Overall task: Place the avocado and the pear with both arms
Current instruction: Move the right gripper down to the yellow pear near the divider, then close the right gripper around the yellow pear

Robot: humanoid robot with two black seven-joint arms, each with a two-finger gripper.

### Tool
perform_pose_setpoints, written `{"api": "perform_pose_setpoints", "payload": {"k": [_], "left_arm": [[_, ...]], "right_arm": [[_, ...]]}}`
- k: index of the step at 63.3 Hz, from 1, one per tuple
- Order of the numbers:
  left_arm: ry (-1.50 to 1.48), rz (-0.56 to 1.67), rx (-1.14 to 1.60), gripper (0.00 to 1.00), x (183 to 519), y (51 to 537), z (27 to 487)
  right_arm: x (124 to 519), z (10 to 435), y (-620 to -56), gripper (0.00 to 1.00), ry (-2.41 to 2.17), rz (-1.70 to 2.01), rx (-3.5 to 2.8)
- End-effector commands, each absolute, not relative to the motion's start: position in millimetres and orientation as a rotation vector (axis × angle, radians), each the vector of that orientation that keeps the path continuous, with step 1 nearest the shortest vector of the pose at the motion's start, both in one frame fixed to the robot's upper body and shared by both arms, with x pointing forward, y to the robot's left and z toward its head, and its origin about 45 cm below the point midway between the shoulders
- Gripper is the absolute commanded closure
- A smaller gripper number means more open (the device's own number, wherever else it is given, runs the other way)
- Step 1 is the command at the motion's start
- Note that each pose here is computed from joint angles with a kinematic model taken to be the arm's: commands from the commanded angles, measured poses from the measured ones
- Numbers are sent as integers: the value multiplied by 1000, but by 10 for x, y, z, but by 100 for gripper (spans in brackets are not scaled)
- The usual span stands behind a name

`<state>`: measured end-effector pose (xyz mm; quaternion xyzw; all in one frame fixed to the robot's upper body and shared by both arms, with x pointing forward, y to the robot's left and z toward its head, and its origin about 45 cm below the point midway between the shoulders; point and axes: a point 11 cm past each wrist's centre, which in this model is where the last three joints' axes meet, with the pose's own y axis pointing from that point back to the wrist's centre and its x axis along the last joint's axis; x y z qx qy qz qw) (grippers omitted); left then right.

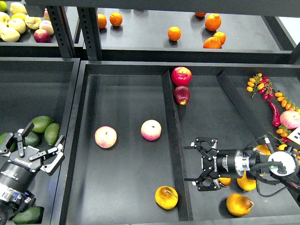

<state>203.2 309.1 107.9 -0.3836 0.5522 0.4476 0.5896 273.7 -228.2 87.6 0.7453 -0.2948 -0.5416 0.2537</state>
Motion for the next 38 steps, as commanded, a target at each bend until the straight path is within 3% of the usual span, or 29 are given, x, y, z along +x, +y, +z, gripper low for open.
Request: {"api": "perform_pose_setpoints", "payload": {"k": [1, 38], "left_arm": [[1280, 1047, -897, 1, 2032, 3114, 1086], [1286, 1048, -896, 1, 2012, 3108, 1075]], "right_arm": [[2664, 761, -2167, 0, -776, -1485, 2001], [2610, 373, -1988, 0, -789, -1499, 1919]]}}
